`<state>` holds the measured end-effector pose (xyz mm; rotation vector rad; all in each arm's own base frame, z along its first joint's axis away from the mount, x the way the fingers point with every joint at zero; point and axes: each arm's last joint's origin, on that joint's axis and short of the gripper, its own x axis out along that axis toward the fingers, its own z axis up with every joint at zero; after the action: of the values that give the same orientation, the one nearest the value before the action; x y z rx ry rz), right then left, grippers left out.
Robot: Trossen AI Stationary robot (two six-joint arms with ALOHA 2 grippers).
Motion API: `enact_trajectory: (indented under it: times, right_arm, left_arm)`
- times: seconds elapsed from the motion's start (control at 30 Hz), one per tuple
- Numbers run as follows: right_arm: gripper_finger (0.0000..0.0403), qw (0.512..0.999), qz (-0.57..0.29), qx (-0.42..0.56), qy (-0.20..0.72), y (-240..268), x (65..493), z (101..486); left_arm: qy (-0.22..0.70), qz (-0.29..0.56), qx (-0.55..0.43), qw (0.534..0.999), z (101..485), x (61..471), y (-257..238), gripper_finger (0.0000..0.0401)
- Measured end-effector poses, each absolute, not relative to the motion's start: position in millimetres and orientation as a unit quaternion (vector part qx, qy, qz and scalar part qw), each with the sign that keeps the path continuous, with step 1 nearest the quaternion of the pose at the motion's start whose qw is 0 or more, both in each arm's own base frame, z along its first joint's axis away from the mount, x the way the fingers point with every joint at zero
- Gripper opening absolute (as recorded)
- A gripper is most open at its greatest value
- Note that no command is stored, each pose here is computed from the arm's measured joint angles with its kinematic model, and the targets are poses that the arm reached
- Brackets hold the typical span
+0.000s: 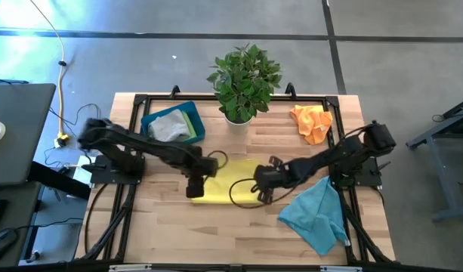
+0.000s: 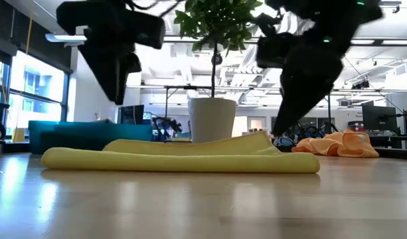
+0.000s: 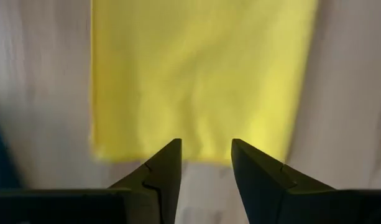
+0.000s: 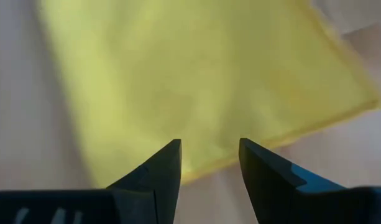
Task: Fold microfiber towels
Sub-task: Fold the yellow towel
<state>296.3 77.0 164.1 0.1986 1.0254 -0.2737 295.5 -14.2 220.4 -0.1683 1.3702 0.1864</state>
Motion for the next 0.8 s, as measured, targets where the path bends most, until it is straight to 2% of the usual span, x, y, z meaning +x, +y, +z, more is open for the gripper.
enact_trajectory:
  times: [0.13,0.23,0.37,0.6,0.8]
  right_arm:
    - [0.0154,0.873,-0.155,0.185,0.425,81,287,155]
    - [0.0154,0.869,-0.171,0.261,0.384,80,286,152]
    - [0.0154,0.876,-0.156,0.326,0.320,83,294,152]
    - [0.0153,0.855,-0.160,0.341,0.356,82,296,130]
    - [0.0153,0.849,-0.175,0.280,0.413,78,289,119]
  left_arm:
    - [0.560,0.110,-0.144,0.809,205,276,-22,0.0131]
    - [0.527,0.134,-0.184,0.819,187,267,-24,0.0131]
    - [0.498,0.172,-0.178,0.831,169,261,-28,0.0131]
    - [0.490,0.178,-0.127,0.844,164,258,-38,0.0131]
    - [0.488,0.164,-0.148,0.844,164,258,-48,0.0131]
